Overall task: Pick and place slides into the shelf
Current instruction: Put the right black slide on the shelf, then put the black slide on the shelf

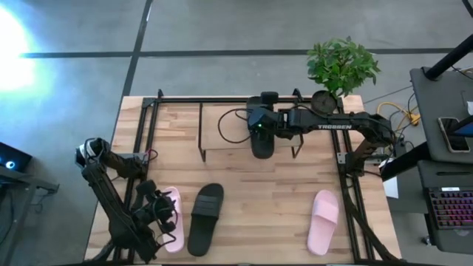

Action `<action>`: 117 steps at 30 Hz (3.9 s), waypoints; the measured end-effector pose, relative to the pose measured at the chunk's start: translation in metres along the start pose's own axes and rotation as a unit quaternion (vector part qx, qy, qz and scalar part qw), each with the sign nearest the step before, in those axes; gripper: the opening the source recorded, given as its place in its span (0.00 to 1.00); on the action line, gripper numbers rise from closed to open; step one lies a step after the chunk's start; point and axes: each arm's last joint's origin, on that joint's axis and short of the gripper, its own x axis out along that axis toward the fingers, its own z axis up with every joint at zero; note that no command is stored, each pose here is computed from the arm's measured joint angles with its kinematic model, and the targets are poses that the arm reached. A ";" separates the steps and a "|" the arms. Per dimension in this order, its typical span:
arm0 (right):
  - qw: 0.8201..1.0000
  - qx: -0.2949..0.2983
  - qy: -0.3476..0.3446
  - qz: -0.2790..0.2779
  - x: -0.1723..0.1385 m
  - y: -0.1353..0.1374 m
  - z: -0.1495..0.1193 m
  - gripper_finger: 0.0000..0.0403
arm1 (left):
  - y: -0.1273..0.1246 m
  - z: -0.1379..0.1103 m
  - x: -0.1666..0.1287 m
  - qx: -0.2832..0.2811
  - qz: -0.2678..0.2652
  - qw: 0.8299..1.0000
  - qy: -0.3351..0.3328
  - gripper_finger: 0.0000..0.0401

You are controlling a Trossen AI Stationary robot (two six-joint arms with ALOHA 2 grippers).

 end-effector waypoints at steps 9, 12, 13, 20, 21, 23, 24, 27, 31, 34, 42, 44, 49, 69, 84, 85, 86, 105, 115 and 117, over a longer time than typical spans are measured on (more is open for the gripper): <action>0.999 0.032 0.015 0.006 0.007 0.010 -0.007 0.24 | 0.000 0.000 0.000 0.015 0.000 1.000 0.000 0.36; 0.999 0.048 0.021 0.007 0.008 0.012 -0.010 0.30 | 0.000 0.000 0.000 0.015 0.000 1.000 0.000 0.36; 0.998 0.054 0.021 0.007 0.008 0.013 -0.009 0.32 | 0.000 0.000 0.000 0.015 0.000 1.000 0.000 0.36; 0.998 0.060 0.012 0.009 -0.003 0.014 -0.004 0.39 | 0.000 0.000 0.000 0.015 0.000 1.000 0.002 0.36; 0.998 0.056 0.013 0.011 -0.004 0.014 -0.004 0.40 | 0.000 0.000 0.000 0.015 0.000 1.000 0.002 0.36; 0.999 0.045 0.020 0.016 -0.008 0.015 -0.004 0.42 | 0.000 0.000 0.000 0.015 0.000 1.000 0.002 0.36; 0.999 0.045 0.022 0.020 -0.010 0.015 -0.004 0.42 | 0.000 0.000 0.000 0.015 0.000 1.000 0.002 0.36; 0.998 0.054 0.032 0.028 -0.020 0.016 -0.003 0.45 | 0.000 0.000 0.000 0.015 0.000 1.000 0.003 0.36; 0.997 0.068 0.023 0.036 -0.037 0.015 0.003 0.48 | 0.000 0.000 0.000 0.015 0.000 1.000 0.002 0.36; 0.995 0.089 -0.002 0.042 -0.059 0.013 0.013 0.49 | 0.000 0.000 0.000 0.015 0.000 1.000 0.002 0.36; 0.971 0.159 -0.104 0.143 -0.154 0.033 0.035 0.49 | 0.000 0.000 0.000 0.020 -0.001 1.000 0.002 0.36; 0.964 0.170 -0.124 0.163 -0.174 0.044 0.035 0.49 | -0.002 0.000 0.000 0.049 -0.010 0.999 0.001 0.36; 0.941 0.250 -0.136 0.181 -0.205 0.069 0.031 0.49 | -0.017 0.002 0.000 0.129 -0.064 0.989 -0.035 0.36; 0.946 0.274 -0.030 0.172 -0.265 0.136 -0.029 0.49 | -0.056 0.009 0.018 0.066 -0.183 0.974 -0.119 0.36; 0.962 0.202 -0.058 0.173 -0.290 0.162 -0.066 0.49 | -0.084 0.053 0.024 0.013 -0.214 0.976 -0.039 0.36; 0.962 0.200 -0.054 0.176 -0.290 0.163 -0.067 0.49 | -0.086 0.056 0.017 0.019 -0.227 0.973 -0.046 0.36; 0.962 0.198 -0.049 0.179 -0.290 0.163 -0.067 0.49 | -0.087 0.058 0.010 0.026 -0.238 0.970 -0.053 0.36; 0.967 0.181 -0.015 0.177 -0.280 0.173 -0.075 0.49 | -0.112 0.026 0.030 0.097 -0.114 0.988 -0.038 0.56; 0.959 0.214 0.020 0.187 -0.278 0.176 -0.078 0.49 | -0.121 0.020 0.053 0.122 0.012 0.991 -0.046 0.56; 0.959 0.215 0.019 0.186 -0.278 0.176 -0.078 0.49 | -0.122 0.021 0.059 0.123 0.020 0.991 -0.041 0.56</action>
